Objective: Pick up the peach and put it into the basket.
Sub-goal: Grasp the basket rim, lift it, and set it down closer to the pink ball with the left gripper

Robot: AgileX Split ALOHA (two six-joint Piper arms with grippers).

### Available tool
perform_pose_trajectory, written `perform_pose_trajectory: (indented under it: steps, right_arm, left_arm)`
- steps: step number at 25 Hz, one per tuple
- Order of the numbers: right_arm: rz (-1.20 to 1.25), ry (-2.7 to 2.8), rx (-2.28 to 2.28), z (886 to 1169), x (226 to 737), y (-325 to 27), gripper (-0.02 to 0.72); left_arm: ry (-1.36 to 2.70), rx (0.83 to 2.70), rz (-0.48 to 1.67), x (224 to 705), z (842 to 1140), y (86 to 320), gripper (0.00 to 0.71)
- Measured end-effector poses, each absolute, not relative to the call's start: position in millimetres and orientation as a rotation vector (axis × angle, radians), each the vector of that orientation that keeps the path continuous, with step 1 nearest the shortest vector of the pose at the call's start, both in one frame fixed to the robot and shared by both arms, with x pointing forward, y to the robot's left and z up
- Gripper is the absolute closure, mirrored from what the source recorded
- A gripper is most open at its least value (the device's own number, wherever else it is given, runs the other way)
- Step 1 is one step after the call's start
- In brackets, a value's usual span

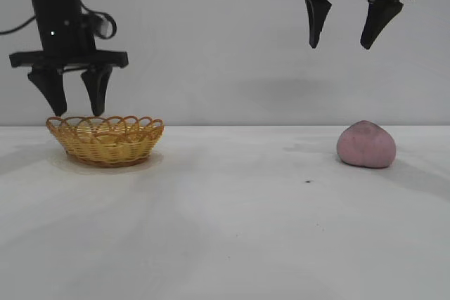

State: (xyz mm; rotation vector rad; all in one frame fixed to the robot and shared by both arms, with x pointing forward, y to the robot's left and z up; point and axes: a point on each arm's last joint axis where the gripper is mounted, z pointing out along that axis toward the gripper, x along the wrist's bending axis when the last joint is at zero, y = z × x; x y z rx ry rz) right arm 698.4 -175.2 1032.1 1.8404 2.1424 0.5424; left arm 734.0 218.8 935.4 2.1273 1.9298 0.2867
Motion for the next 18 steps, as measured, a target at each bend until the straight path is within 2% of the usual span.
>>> perform_pose_trajectory:
  steps: [3, 4, 6, 7, 8, 10, 11, 18]
  right_arm:
    - [0.546, 2.14, 1.839, 1032.2, 698.7, -175.1, 0.169]
    - [0.548, 2.139, 1.838, 1032.3, 698.8, -175.1, 0.169]
    - [0.548, 2.139, 1.838, 1032.3, 698.8, -175.1, 0.169]
    - [0.548, 2.139, 1.838, 1032.3, 698.8, -175.1, 0.169]
    - [0.548, 2.139, 1.838, 1032.3, 698.8, -175.1, 0.169]
    - [0.548, 2.139, 1.838, 1032.3, 698.8, -175.1, 0.169]
    - [0.548, 2.139, 1.838, 1032.3, 698.8, -175.1, 0.169]
    - [0.534, 2.138, 1.828, 1032.2, 698.9, -176.1, 0.169]
  left_arm:
    - [1.938, 2.134, 0.273, 734.4, 928.7, 218.6, 0.31]
    - [1.934, 2.138, 0.274, 734.4, 928.8, 218.6, 0.422]
    - [1.914, 2.159, 0.274, 734.2, 928.7, 218.5, 0.59]
    - [1.904, 2.163, 0.266, 734.2, 928.7, 218.6, 0.637]
    - [1.902, 2.156, 0.252, 734.0, 928.7, 217.4, 0.657]
    - [1.907, 2.133, 0.223, 734.0, 928.8, 217.4, 0.646]
    - [1.913, 2.112, 0.199, 734.0, 928.9, 216.8, 0.71]
    - [1.884, 1.916, 0.061, 728.9, 961.2, 203.1, 0.71]
